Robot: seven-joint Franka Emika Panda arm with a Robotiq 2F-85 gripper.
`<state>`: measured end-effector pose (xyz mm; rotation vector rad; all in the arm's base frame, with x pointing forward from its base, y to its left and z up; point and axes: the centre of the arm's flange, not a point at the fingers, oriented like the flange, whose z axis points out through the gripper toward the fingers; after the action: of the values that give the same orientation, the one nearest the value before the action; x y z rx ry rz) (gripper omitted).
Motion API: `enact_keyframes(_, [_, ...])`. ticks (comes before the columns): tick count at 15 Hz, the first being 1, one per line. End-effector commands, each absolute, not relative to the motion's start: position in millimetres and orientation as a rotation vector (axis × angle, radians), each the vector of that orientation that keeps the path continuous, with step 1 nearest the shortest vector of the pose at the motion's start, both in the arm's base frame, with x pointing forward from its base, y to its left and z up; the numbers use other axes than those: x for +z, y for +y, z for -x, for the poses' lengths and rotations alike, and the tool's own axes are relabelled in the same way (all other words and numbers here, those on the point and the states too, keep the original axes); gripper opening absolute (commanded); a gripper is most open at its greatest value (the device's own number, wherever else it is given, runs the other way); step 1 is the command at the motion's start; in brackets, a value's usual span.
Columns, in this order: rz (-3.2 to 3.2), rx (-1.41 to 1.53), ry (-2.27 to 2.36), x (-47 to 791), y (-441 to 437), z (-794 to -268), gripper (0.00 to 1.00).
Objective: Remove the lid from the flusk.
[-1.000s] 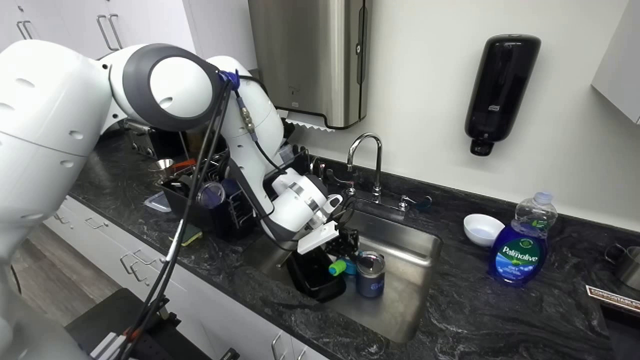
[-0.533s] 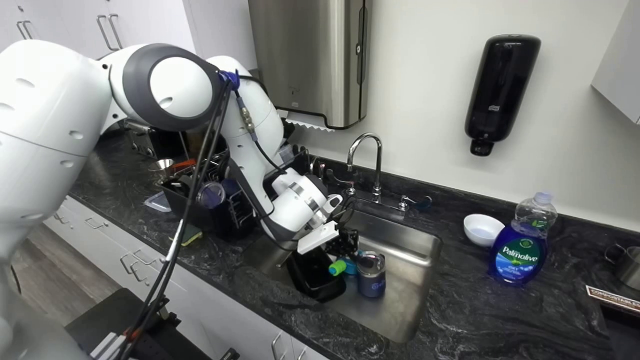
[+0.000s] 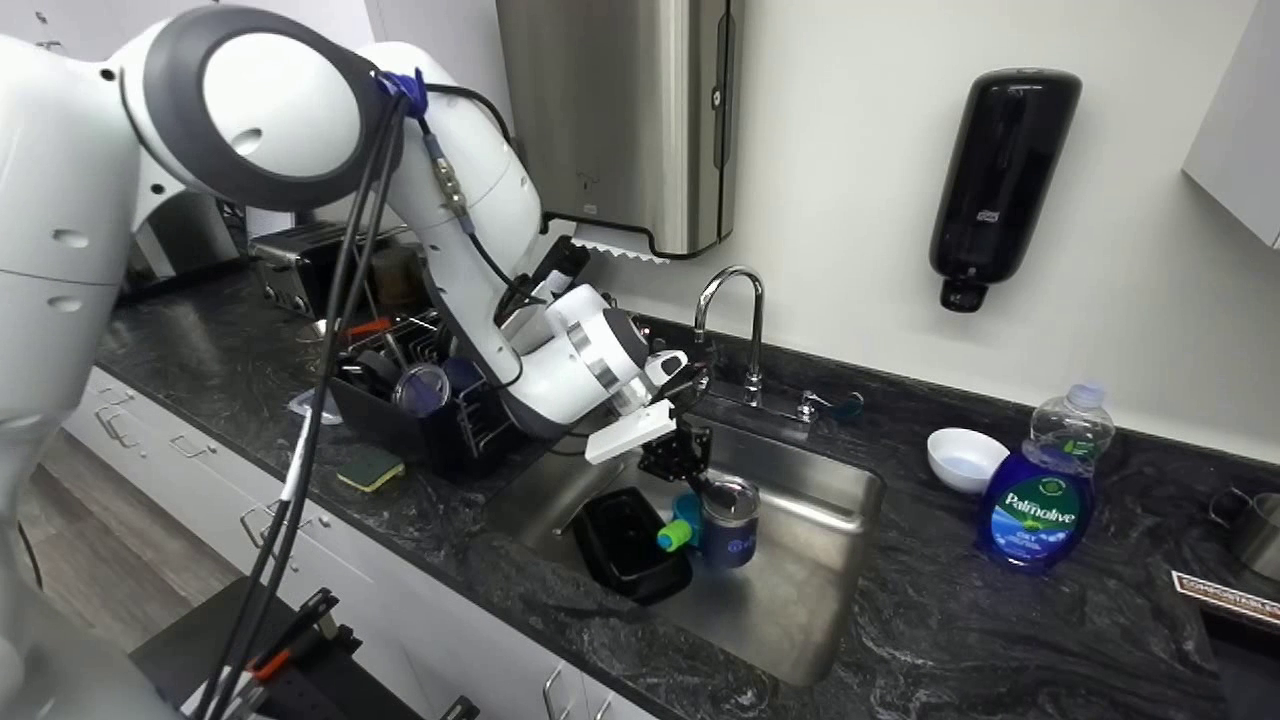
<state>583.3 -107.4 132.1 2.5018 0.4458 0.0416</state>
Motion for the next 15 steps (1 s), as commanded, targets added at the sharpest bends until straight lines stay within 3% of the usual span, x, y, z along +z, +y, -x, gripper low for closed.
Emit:
enact_keyframes(1, [-2.583,-0.021,0.471,164.4,-106.2,-567.8,0.02])
enact_keyframes(15, [-2.697,-0.152,0.451,160.7,-111.0,-525.6,0.02])
